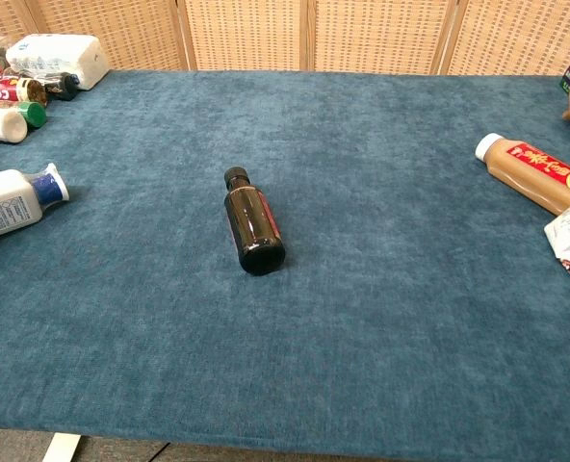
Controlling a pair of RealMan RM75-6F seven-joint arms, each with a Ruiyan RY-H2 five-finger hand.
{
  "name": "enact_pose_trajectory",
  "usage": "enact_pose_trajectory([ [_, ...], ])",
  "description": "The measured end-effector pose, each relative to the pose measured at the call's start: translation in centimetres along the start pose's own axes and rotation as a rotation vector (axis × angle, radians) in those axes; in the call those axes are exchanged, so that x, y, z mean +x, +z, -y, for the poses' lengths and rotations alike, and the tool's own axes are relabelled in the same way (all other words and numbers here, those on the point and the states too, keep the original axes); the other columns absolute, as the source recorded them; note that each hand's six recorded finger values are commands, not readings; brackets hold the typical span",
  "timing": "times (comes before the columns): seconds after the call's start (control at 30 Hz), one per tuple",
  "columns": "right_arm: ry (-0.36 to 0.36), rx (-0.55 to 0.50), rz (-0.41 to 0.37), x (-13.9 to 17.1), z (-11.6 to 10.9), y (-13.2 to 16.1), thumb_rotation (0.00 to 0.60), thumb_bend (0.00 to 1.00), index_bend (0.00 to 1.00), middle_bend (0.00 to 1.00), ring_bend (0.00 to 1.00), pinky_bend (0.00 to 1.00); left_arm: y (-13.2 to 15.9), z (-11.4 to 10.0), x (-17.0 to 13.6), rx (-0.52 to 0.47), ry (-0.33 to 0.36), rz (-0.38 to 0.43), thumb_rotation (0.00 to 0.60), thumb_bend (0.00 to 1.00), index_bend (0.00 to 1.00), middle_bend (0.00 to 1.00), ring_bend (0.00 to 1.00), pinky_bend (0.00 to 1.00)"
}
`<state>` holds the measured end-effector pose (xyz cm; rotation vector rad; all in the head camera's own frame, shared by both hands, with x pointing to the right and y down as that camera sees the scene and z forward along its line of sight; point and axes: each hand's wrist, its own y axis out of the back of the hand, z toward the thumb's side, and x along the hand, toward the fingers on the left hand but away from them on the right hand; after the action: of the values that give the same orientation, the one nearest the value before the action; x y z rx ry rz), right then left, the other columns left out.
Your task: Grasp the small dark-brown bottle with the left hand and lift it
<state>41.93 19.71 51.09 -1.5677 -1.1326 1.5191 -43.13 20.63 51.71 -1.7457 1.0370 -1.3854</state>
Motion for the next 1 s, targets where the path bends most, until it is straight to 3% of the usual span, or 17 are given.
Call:
enact_pose_trajectory([
  [0.23,0.003,-0.008,-0.002,-0.1,0.0,0.3,0.468,0.0,0.0,0.05,0.0,0.0,0.6,0.8,0.4,-0.009,-0.021,0.029,0.6,0.27,0.09,0.03,0.0,0.0],
  [0.53,-0.007,-0.007,0.006,0.0,-0.5,0.4,0.469,0.0,0.0,0.04,0.0,0.0,2.1,1.9,2.5,0.055,-0.066,0.132,0.6,0.27,0.04,0.0,0.0,0.0],
  [0.77,-0.019,0.003,0.017,0.1,-1.5,0.5,0.468,0.0,0.0,0.04,0.0,0.0,4.3,4.5,6.2,0.1,-0.183,0.258,0.6,0.27,0.0,0.0,0.0,0.0],
  [1.0,-0.061,0.025,0.063,0.9,-3.4,-0.6,0.466,0.0,0.0,0.04,0.0,0.0,8.5,7.3,11.2,0.095,-0.235,0.393,0.6,0.27,0.0,0.0,0.0,0.0],
])
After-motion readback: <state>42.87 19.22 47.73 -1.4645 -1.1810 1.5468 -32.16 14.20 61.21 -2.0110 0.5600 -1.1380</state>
